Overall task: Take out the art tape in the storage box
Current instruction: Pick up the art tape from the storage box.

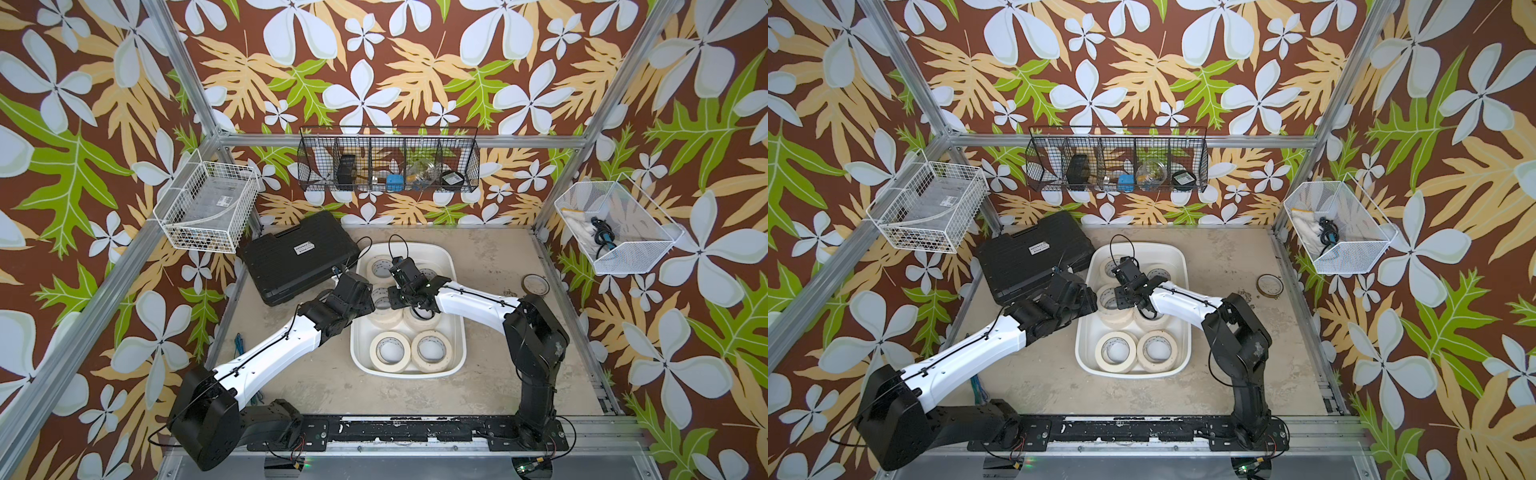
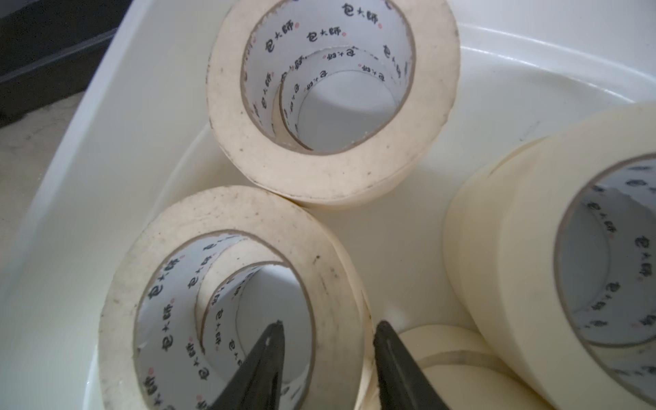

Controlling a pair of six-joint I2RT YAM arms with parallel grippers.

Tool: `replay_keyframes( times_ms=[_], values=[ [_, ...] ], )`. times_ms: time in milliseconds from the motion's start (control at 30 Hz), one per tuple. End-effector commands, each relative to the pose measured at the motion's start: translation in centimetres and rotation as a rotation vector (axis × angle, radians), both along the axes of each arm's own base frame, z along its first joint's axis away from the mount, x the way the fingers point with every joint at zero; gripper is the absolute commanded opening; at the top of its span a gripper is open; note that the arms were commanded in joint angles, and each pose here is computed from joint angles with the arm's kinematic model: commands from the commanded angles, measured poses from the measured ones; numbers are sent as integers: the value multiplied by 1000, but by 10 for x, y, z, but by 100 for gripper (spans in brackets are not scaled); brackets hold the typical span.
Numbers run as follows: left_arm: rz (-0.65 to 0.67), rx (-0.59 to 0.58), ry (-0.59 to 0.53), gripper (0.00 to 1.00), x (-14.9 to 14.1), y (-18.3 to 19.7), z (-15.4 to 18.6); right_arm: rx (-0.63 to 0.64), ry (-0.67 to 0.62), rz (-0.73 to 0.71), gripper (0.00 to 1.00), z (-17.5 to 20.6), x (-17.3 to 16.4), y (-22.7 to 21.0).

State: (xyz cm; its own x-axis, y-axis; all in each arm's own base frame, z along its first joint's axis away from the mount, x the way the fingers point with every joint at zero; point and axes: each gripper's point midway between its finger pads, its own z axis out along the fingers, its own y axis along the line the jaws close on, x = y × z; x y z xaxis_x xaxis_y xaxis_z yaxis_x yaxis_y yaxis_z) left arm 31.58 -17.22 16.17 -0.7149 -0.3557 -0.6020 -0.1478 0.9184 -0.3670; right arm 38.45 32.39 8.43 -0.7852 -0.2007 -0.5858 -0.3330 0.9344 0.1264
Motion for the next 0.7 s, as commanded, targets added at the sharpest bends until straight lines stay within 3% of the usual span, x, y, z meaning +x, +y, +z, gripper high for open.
replay_keyframes(
  times_ms=[0,100,233,667],
  values=[
    [-5,7,4,68,-2,1,0,-30,0,-11,34,-2,3,-2],
    [-6,7,-2,68,-2,2,3,-19,-2,-12,22,3,4,-1],
    [-10,21,-13,68,-1,3,17,14,-24,-17,12,30,1,-2],
    [-77,162,-36,70,2,12,80,102,-117,32,7,130,-17,26]
  ],
)
